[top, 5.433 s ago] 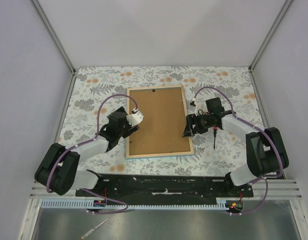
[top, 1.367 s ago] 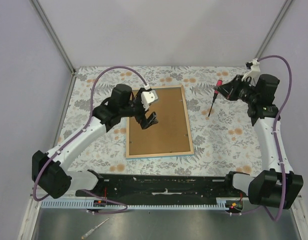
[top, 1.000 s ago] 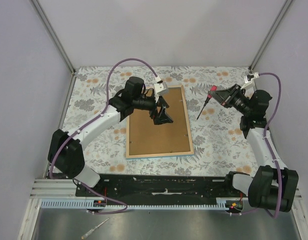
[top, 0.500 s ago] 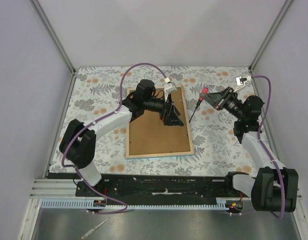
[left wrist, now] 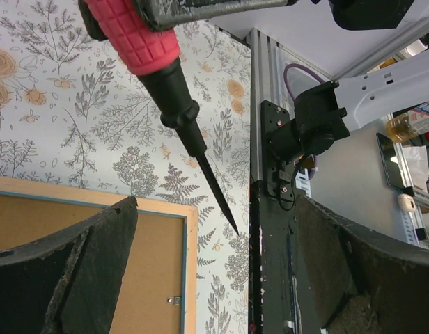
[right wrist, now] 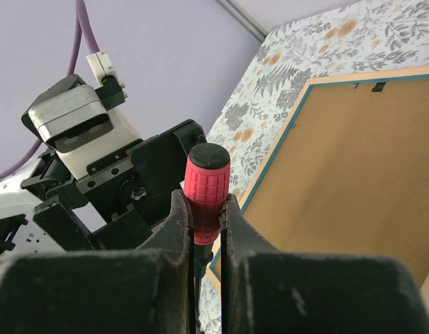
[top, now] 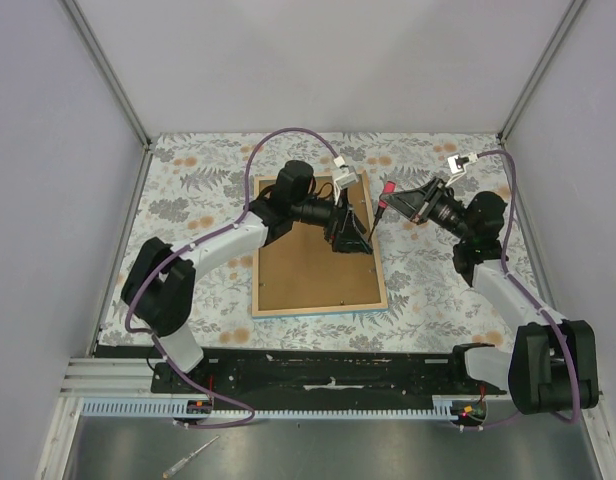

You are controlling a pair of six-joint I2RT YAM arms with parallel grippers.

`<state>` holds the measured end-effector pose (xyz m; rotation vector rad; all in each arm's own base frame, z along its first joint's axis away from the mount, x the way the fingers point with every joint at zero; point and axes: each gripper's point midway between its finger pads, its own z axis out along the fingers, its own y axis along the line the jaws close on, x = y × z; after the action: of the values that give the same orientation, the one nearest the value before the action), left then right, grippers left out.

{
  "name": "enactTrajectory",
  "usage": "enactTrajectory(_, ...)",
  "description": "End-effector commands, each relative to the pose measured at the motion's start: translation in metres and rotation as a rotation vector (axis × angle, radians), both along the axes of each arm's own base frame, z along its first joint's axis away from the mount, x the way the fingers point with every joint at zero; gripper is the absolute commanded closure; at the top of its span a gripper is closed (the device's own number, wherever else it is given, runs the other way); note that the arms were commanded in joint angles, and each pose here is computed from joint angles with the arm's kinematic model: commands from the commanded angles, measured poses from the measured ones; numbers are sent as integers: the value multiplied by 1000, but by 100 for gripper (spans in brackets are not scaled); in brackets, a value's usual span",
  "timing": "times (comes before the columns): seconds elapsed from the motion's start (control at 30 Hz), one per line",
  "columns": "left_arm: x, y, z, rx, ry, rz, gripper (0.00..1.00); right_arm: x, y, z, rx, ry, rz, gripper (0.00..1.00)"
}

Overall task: Take the photo out of the frame
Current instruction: Pick up the screwdriver from the center of the board.

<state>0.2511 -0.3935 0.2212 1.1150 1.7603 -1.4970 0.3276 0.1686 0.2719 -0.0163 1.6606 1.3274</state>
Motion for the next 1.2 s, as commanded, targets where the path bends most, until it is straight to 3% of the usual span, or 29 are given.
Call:
enactTrajectory(0.0, -3, -10, 9, -32, 8, -37, 0, -1, 9, 9, 1, -72, 27, 100)
enactTrajectory(0.2, -4, -12, 3, -18, 12, -40, 5, -3, 12, 10, 2, -81, 40, 100)
enactTrajectory(0.43, -6, -14, 4, -17, 6, -46, 23, -2, 12, 7, -6, -79, 35, 100)
enactTrajectory(0.6, -6, -13, 7, -19, 4, -46, 30, -1, 13, 5, -11, -78, 33, 100)
enactTrajectory(0.8, -8, -14, 7, -20, 10, -54, 55, -4, 16, 5, -18, -92, 44, 100)
enactTrajectory(0.87, -8, -14, 6, -20, 12, -55, 72, -4, 16, 5, -19, -92, 48, 100)
enactTrajectory(0.93, -8, -15, 6, -17, 11, -58, 95, -4, 17, 5, -21, -96, 51, 100)
enactTrajectory(1.03, -7, -14, 5, -11, 2, -54, 98, -4, 16, 6, -28, -107, 53, 100)
enactTrajectory(1.07, -7, -13, 5, -9, -4, -54, 98, -5, 18, 6, -32, -111, 63, 93)
enactTrajectory(1.17, -6, -11, 5, 4, -33, -49, 98, -7, 20, 6, -57, -127, 88, 58)
